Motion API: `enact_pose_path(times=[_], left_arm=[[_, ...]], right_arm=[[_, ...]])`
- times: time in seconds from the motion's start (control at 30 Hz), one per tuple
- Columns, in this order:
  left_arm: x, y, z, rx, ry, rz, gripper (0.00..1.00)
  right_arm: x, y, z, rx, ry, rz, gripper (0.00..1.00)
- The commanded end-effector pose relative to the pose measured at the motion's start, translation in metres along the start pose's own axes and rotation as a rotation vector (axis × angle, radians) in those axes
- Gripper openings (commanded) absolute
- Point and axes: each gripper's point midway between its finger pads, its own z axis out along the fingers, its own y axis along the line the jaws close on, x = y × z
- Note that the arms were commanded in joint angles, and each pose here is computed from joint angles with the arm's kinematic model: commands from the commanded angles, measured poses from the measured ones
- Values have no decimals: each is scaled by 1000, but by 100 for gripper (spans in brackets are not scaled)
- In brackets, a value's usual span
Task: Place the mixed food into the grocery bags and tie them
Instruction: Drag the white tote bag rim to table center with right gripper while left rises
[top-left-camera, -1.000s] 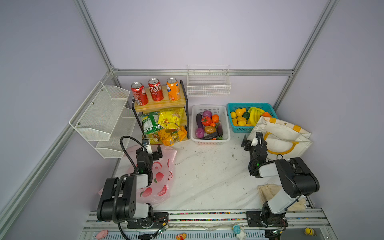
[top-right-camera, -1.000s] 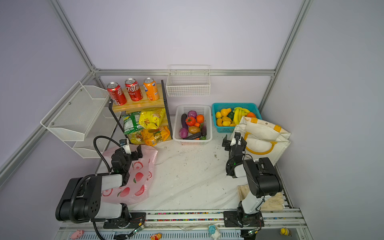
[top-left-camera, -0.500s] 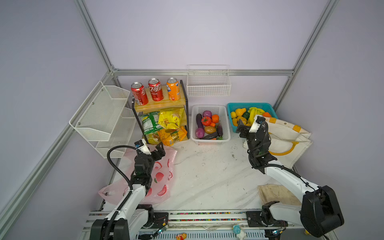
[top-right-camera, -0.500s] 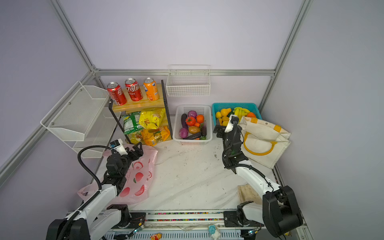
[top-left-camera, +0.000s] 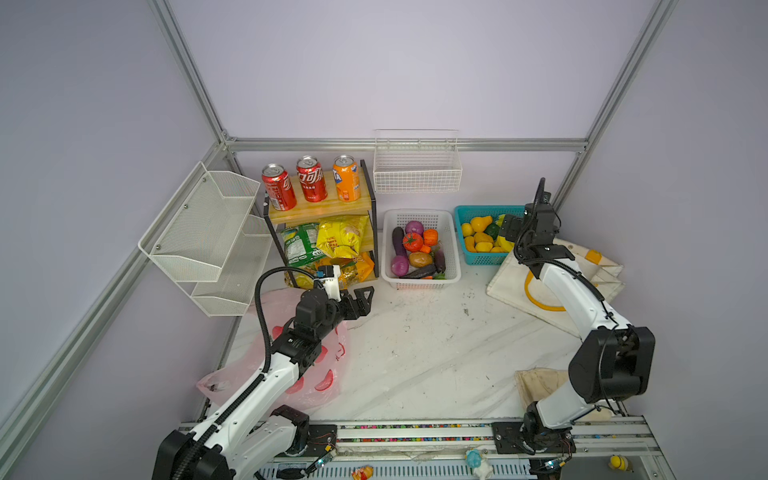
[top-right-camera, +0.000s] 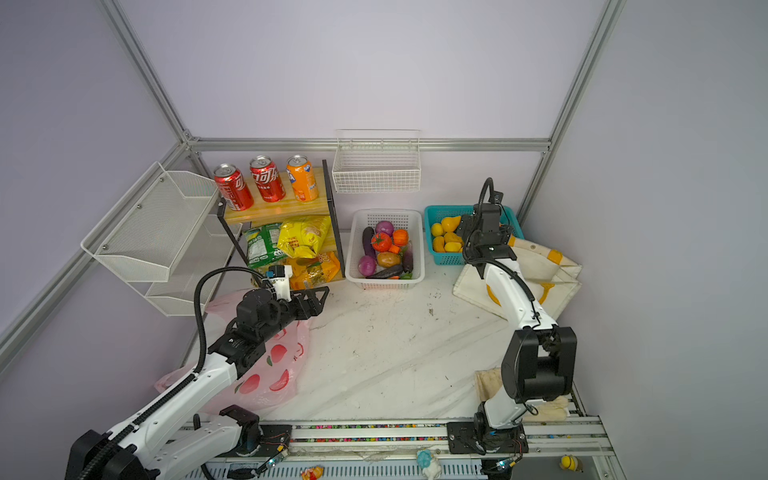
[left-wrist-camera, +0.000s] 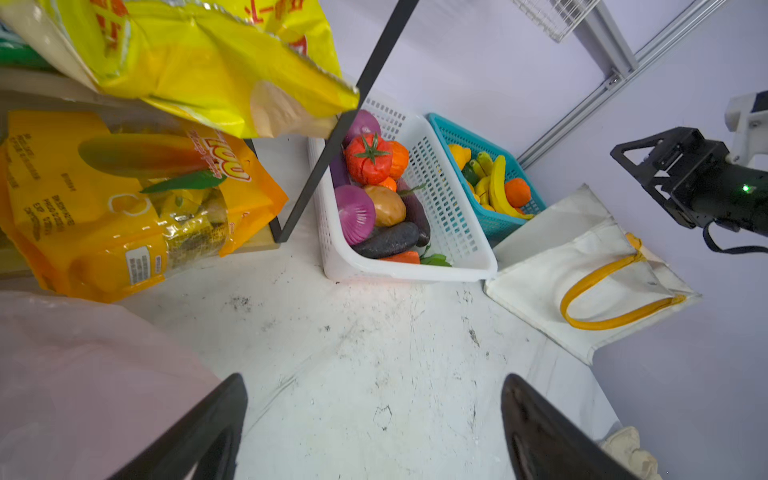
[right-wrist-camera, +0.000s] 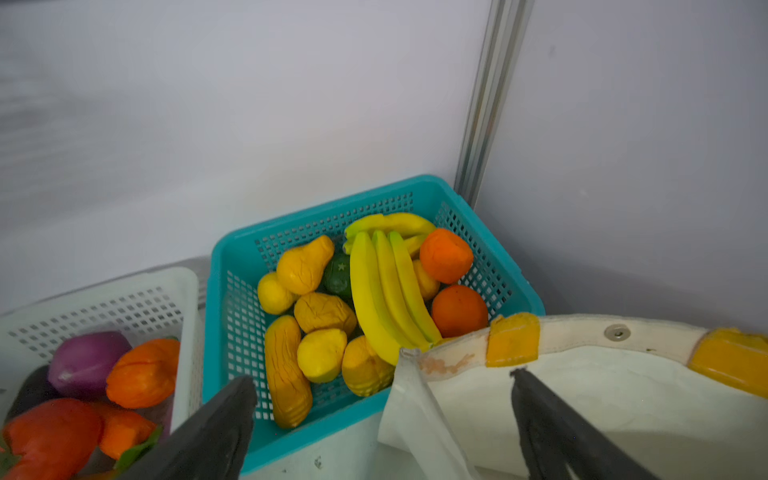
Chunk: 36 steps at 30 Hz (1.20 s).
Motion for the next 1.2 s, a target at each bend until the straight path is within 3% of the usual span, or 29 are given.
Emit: enact_pose_path(times=[0.0, 0.3, 0.43, 0.7, 0.8, 0.97, 1.07, 1.17], left_arm=[[-36, -28, -7, 55, -79, 14, 94], [-35, -24, -8, 38, -106, 8, 94], [-35, -21, -6, 29, -111, 6, 94], [-31, -20, 0, 33, -103, -10, 94], [-30, -20, 0, 36, -98, -15, 94], [-29, -20, 1, 35, -94, -12, 94], [-29, -20, 2, 32, -93, -8, 94], [-30, -19, 5, 26, -89, -2, 94]], right_arm=[[15, -19, 5, 66, 111, -24, 96], [45, -14, 20, -22, 224, 48, 85], [54, -7, 16, -74, 245, 57, 72], [53, 9, 14, -163, 261, 64, 42], [54, 10, 7, -184, 267, 55, 21], [52, 2, -24, -203, 237, 63, 0], [54, -1, -47, -234, 228, 63, 0], [62, 16, -70, -368, 232, 88, 0]])
